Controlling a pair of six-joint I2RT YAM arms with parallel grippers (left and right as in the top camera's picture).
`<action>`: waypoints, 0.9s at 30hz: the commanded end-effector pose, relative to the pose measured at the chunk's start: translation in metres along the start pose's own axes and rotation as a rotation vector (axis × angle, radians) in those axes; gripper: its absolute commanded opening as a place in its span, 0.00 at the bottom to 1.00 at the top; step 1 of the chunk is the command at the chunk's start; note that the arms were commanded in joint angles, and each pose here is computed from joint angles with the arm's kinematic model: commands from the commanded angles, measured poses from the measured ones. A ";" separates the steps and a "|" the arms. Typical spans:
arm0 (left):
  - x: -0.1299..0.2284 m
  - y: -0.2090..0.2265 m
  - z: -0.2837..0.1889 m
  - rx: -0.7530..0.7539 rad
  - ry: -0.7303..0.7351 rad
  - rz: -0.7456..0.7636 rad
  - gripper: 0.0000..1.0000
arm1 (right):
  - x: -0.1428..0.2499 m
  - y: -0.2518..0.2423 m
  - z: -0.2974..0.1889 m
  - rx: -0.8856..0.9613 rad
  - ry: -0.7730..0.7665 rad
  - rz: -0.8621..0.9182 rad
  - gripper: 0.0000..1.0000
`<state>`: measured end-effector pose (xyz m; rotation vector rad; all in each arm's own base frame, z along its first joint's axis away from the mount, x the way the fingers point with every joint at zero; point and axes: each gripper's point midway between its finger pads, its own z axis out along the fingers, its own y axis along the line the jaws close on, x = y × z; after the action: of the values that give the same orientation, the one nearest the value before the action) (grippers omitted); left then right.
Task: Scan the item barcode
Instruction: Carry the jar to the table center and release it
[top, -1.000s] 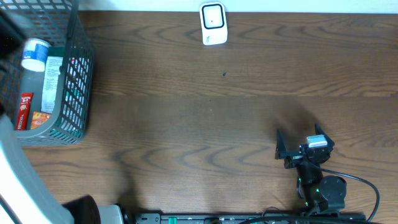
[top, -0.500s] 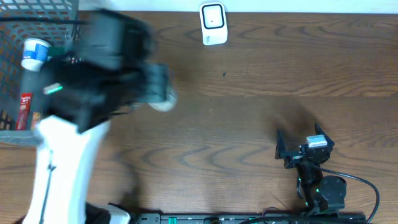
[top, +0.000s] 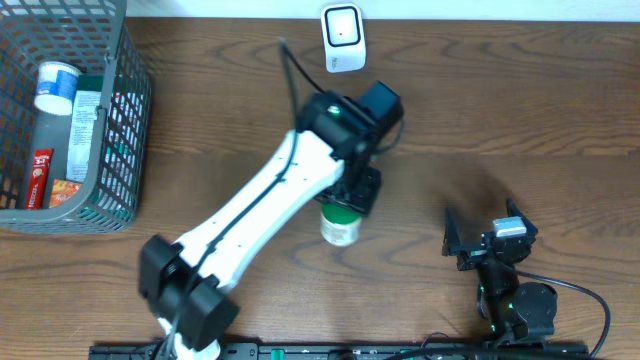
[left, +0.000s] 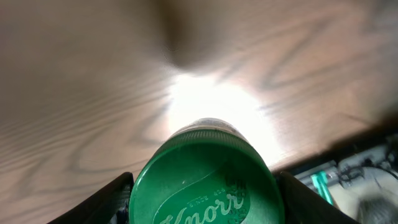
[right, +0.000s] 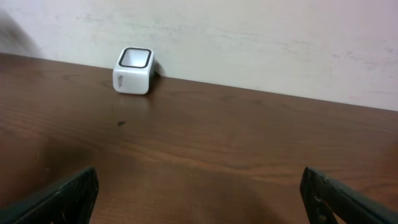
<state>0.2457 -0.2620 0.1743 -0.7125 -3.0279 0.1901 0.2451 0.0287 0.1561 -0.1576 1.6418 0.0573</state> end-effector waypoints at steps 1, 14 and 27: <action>0.004 -0.029 0.023 0.159 0.105 0.079 0.53 | 0.001 -0.002 0.000 0.009 0.001 0.006 0.99; -0.010 -0.050 0.086 0.288 0.219 0.165 0.53 | 0.001 -0.002 0.000 0.009 0.001 0.006 0.99; -0.017 -0.051 0.123 0.315 0.212 0.218 0.53 | 0.001 -0.002 0.000 0.009 0.001 0.006 0.99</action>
<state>0.2342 -0.3285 0.0647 -0.9340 -2.6548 0.5142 0.2451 0.0287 0.1560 -0.1576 1.6422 0.0573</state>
